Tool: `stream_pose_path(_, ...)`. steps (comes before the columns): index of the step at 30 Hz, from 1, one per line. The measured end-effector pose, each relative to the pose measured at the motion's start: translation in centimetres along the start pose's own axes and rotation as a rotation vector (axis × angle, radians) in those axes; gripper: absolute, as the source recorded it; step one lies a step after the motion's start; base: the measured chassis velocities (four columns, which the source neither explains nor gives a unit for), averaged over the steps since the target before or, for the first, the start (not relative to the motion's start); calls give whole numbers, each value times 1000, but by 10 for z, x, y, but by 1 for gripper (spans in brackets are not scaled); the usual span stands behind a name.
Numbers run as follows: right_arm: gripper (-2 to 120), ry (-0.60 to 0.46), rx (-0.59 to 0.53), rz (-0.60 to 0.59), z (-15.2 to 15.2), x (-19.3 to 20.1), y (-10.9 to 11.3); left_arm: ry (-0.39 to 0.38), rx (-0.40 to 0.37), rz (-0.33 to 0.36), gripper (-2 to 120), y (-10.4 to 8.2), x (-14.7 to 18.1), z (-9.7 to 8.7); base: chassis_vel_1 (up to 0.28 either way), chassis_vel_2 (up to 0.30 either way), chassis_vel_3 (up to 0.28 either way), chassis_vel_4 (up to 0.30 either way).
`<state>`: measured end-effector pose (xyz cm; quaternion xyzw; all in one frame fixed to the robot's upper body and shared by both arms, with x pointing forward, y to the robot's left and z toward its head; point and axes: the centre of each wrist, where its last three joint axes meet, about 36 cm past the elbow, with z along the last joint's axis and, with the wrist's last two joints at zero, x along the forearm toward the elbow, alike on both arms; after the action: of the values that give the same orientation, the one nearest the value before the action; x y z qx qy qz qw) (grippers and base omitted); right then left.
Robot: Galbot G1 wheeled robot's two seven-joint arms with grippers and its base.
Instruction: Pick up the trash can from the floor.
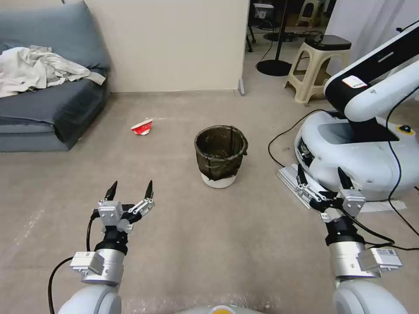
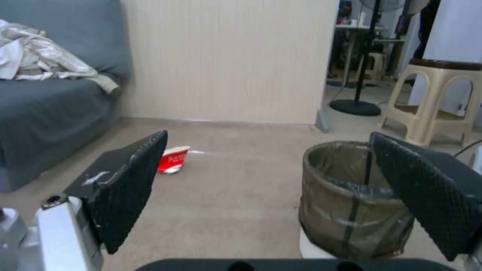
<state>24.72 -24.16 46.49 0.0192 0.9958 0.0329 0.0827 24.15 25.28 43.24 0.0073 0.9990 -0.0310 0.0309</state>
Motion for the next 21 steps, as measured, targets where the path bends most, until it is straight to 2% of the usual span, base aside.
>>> stream_pose_path(21, 100, -5, 5, 2, -3, 0, -1, -10, 4, 1, 100, 0, 0, -1, -116, 116, 110, -110)
